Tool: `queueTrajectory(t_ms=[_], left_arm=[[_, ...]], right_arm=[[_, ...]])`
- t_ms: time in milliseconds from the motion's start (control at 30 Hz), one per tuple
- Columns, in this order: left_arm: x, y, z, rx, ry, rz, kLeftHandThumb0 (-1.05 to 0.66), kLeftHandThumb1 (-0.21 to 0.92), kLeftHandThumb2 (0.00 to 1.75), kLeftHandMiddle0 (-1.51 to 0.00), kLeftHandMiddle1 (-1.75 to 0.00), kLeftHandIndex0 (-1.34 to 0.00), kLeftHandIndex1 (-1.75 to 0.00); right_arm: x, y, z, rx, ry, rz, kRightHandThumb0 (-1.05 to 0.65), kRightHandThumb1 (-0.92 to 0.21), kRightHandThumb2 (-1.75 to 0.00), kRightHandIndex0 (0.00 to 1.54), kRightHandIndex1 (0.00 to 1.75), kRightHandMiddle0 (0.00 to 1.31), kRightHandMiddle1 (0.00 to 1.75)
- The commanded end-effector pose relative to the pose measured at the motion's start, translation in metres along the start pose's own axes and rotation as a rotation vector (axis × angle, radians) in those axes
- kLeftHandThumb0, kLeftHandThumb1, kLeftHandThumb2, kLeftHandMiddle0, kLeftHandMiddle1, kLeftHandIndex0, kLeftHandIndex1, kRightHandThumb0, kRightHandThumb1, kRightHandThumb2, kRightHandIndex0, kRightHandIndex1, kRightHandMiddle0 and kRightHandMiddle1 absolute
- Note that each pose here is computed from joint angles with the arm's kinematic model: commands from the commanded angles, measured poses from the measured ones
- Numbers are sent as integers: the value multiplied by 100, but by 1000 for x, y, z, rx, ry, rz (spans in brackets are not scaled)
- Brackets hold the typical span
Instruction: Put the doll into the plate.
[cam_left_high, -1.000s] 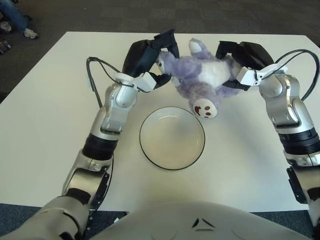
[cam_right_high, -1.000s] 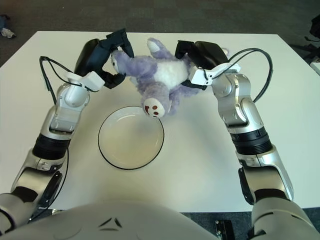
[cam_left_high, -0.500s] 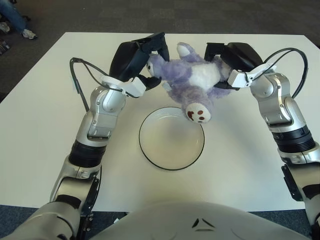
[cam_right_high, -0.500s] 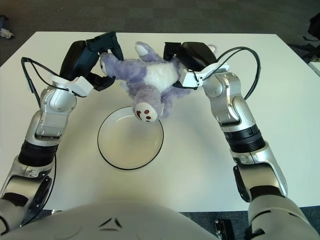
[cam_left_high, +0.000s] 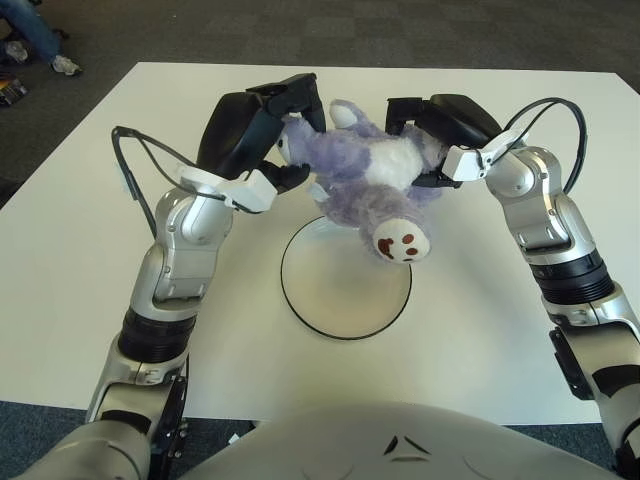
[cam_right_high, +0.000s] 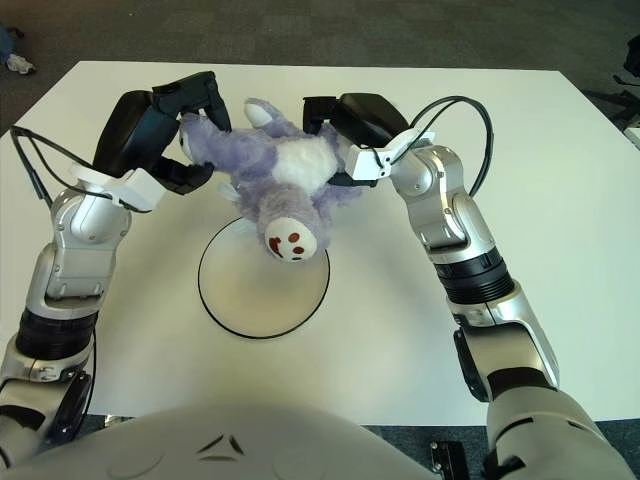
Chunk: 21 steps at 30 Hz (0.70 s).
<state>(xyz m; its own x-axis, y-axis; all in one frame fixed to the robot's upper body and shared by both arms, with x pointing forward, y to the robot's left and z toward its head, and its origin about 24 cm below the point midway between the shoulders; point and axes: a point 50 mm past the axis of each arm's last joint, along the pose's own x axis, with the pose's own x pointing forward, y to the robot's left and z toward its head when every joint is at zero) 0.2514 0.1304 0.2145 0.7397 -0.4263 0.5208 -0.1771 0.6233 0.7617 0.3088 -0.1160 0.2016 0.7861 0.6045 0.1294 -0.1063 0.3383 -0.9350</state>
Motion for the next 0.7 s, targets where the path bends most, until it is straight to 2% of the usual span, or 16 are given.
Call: queueTrajectory(t_ms=[0, 67, 133, 233, 667], left_arm=[[-5, 4, -2, 21, 26, -16, -1, 5, 162, -69, -175, -68, -175], [-6, 5, -3, 29, 32, -21, -1, 6, 161, -69, -175, -68, -175], [-7, 6, -1, 48, 28, -18, -1, 4, 157, -77, -175, -74, -154], [-10, 8, -1, 70, 34, -21, -1, 3, 155, -81, -175, -77, -145], [-20, 9, -9, 81, 74, -16, -1, 2, 154, -82, -175, -79, -139]], right_arm=[[5, -6, 8, 12, -44, -18, 0, 16, -170, 104, 133, 84, 175], [7, -5, 10, 22, -59, -12, 0, 16, -170, 104, 134, 83, 175], [8, -2, 12, 35, -81, 4, 0, 15, -170, 103, 134, 82, 175], [10, 0, 14, 48, -90, 23, 0, 14, -169, 103, 135, 81, 175], [17, 10, 20, 63, -145, 38, 0, 12, -170, 101, 143, 76, 175]])
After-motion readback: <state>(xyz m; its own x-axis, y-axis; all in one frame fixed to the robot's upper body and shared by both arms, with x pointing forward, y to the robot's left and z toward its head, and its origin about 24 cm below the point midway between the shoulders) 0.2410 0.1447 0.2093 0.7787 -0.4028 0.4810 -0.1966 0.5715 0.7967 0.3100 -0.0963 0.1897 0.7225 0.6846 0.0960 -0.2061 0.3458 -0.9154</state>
